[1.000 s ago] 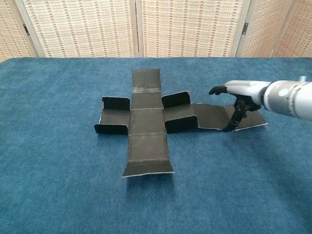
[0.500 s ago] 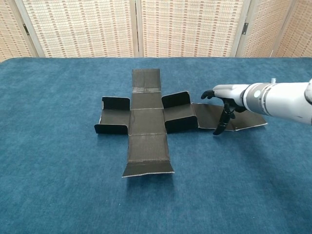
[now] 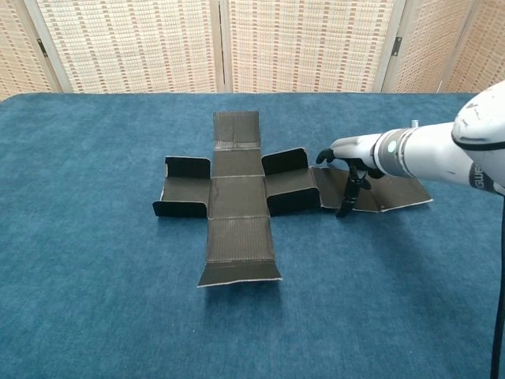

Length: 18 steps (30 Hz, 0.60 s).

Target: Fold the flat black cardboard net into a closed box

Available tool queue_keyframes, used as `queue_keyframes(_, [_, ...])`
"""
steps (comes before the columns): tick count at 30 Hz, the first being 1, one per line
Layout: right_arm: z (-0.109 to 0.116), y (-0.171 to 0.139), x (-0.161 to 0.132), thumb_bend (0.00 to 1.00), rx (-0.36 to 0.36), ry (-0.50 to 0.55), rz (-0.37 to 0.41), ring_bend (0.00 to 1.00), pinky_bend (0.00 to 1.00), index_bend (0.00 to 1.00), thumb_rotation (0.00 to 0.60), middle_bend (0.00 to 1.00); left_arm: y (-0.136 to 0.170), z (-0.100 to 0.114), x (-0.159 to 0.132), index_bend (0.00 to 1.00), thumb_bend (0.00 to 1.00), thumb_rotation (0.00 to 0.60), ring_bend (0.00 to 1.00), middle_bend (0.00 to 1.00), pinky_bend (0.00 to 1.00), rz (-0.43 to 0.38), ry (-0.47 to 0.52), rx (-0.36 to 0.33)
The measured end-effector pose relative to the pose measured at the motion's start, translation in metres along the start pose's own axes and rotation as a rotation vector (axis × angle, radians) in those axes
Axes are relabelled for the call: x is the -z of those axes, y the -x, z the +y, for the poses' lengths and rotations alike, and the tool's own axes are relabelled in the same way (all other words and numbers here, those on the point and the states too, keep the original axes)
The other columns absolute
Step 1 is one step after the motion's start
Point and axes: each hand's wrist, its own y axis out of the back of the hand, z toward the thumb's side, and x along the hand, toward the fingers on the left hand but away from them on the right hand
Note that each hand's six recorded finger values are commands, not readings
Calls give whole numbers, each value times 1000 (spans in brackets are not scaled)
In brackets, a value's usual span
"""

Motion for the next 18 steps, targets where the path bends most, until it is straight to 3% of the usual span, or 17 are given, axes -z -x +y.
queue_keyframes(8, [-4, 2, -2, 140, -12, -46, -16, 745, 962, 7, 600, 34, 0, -2, 3, 3, 197, 600, 0, 0, 84, 6, 3, 9])
queue_keyframes(14, [-5, -3, -6, 190, 1, -40, -11, 764, 969, 209, 600, 147, -3, -1, 1, 13, 197, 600, 0, 0, 84, -5, 25, 4])
queue_keyframes(18, [-5, -12, -10, 211, 18, -12, 18, 775, 973, 235, 600, 224, -14, 1, -5, 63, 196, 600, 43, 0, 94, -44, 44, -13])
